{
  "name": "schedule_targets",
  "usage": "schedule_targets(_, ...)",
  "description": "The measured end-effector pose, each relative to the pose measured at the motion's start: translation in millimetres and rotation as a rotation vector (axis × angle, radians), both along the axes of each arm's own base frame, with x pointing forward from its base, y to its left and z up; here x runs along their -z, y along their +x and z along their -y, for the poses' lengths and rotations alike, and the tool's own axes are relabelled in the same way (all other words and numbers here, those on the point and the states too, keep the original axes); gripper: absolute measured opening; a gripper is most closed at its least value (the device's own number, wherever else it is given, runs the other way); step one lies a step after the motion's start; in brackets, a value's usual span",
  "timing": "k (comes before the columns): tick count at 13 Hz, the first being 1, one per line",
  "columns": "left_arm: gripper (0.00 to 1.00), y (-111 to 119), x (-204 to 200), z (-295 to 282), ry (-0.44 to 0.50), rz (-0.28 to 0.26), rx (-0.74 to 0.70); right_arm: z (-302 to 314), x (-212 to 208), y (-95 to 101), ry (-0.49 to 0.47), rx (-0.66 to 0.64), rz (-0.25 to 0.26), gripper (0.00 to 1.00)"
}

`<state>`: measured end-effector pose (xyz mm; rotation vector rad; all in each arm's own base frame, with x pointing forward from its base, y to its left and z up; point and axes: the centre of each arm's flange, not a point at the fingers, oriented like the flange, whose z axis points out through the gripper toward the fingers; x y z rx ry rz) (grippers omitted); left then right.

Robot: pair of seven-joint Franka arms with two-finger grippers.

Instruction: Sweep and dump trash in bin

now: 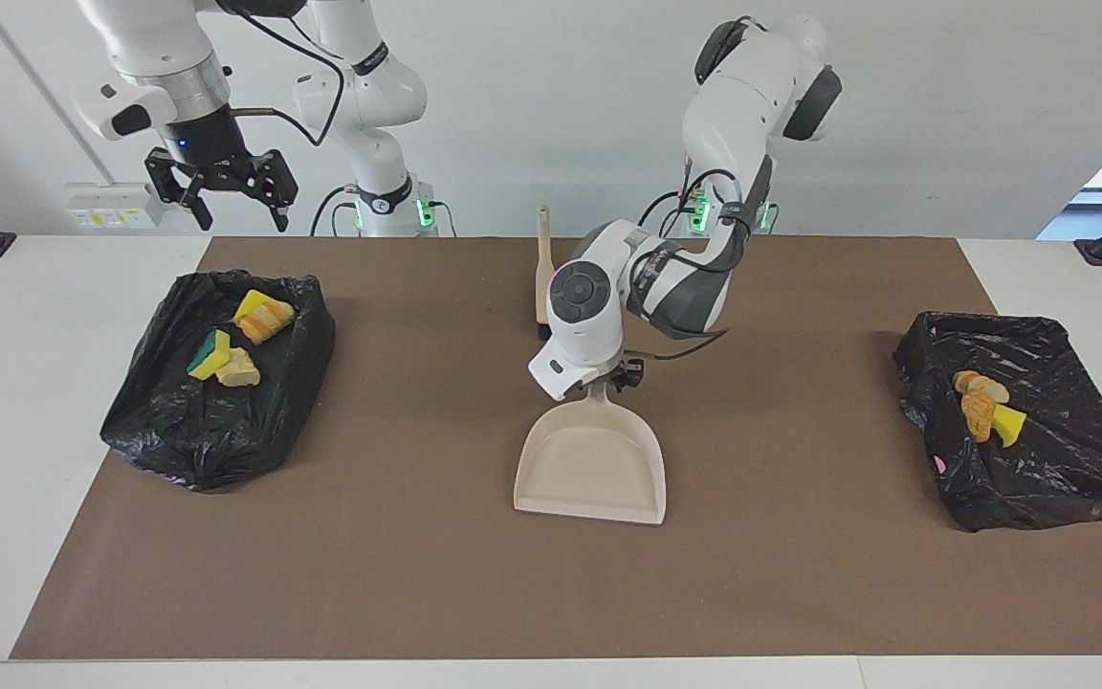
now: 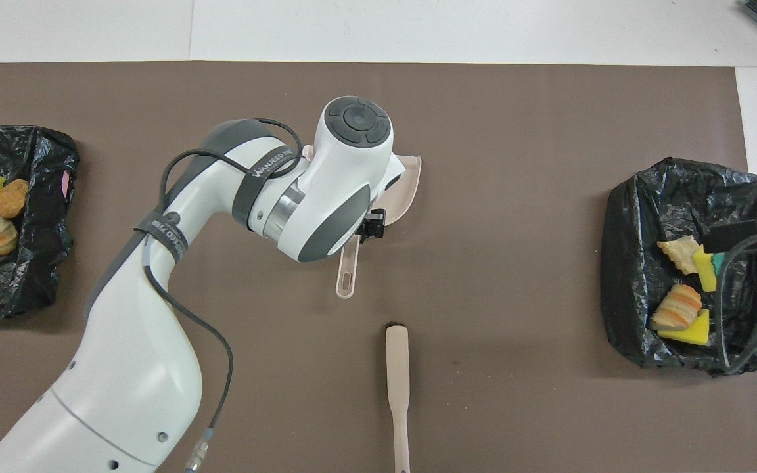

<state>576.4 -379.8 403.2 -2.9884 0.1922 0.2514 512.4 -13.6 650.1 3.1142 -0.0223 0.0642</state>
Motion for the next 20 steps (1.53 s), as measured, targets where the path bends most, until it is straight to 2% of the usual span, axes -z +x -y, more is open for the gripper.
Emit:
schedule_targets(3, 1.0, 2, -38, -69, 0.032, 0.029, -0.075, 0, 0, 0.0, 0.0, 0.0, 0.0, 1.0)
schedule_targets(6, 1.0, 10, -49, -132, 0.037, 0.023, -0.07, 0, 0, 0.0, 0.0, 0.0, 0.0, 1.0)
schedule_targets(10, 1.0, 8, -88, -221, -0.036, 0.056, -0.031, 0, 0, 0.0, 0.0, 0.0, 0.0, 1.0)
schedule_targets(14, 1.0, -9, -147, -290, -0.078, 0.131, -0.001, 0, 0, 0.0, 0.0, -0.001, 0.0, 1.0)
schedule_targets(20, 1.0, -30, -229, -336, -0.093, 0.269, -0.038, 0, 0, 0.0, 0.0, -0.001, 0.0, 1.0)
